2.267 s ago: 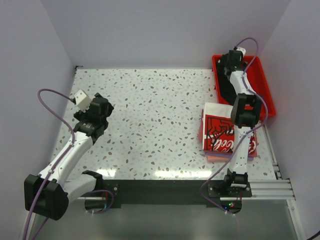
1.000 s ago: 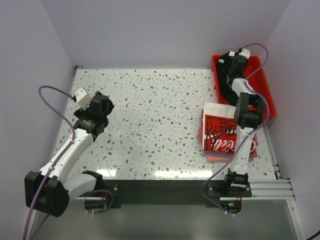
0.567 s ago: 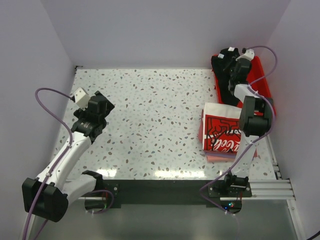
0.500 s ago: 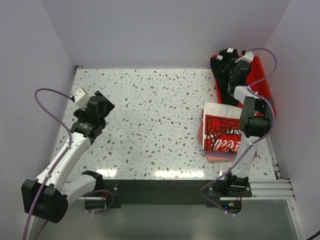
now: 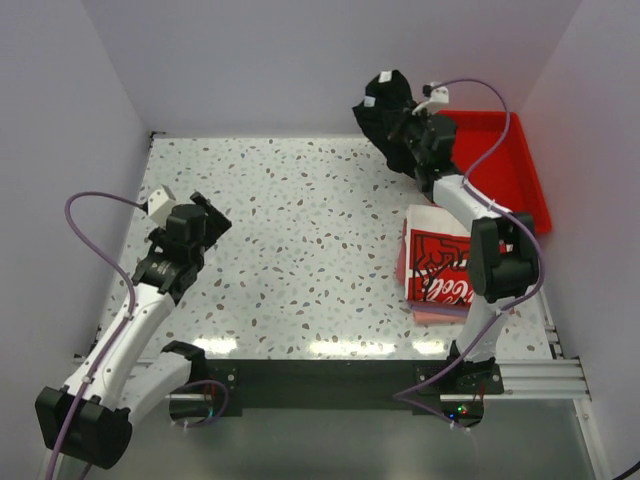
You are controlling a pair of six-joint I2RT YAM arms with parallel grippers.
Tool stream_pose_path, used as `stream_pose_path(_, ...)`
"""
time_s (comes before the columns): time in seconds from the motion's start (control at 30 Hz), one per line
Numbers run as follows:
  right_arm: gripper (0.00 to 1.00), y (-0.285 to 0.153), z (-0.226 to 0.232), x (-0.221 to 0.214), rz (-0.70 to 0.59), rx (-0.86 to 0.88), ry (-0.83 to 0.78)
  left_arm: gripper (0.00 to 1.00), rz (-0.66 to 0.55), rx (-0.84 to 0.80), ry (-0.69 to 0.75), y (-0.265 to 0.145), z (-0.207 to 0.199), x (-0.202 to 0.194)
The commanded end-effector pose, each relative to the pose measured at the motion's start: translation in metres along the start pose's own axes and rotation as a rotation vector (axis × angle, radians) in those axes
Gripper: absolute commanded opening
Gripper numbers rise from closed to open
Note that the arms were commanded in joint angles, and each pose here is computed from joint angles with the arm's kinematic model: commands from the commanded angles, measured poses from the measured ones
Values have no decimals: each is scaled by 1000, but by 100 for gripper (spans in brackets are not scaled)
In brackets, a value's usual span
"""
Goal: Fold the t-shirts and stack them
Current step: Move the tshirt to the center of the board
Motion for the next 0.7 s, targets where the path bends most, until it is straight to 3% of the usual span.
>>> stream_pose_path(0.0, 0, -23, 124, 86, -149, 288, -91, 100, 28, -42, -31, -11, 5, -7)
stream_pose_path(0.07, 0, -35, 158, 99, -161, 344, -106, 100, 48, -63, -31, -15, 6, -12)
stream_pose_path(0.1, 0, -39, 177, 79, -84, 366, -142, 100, 51, -63, -34, -17, 7, -13)
stream_pose_path(0.17, 0, -45, 205, 79, -16, 377, -195, 100, 55, -72, -39, -25, 10, -12)
stream_pose_path(0.2, 12, -53, 215, 36, 154, 364, -239, 100, 49, -93, -45, -31, 9, -8)
stream_pose_path(0.27, 43, -63, 223, 18, 249, 321, -281, 100, 56, -105, -41, -38, 10, -8)
stream_pose_path(0.3, 81, -77, 236, 2, 295, 343, -307, 100, 43, -116, -49, -44, 11, -3)
stream_pose_path(0.33, 99, -86, 228, -26, 355, 326, -317, 100, 44, -104, -45, -47, 15, -3)
stream_pose_path(0.67, 99, -156, 188, -77, 526, 203, -222, 100, 87, -57, -38, -55, 36, -17)
Point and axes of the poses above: each gripper's point midway between its finger pads, its own y axis out along the fingers, its own z axis along the line the jaws close on, x = y × z, the point moved 1 cm from there along -y, back along the fingers
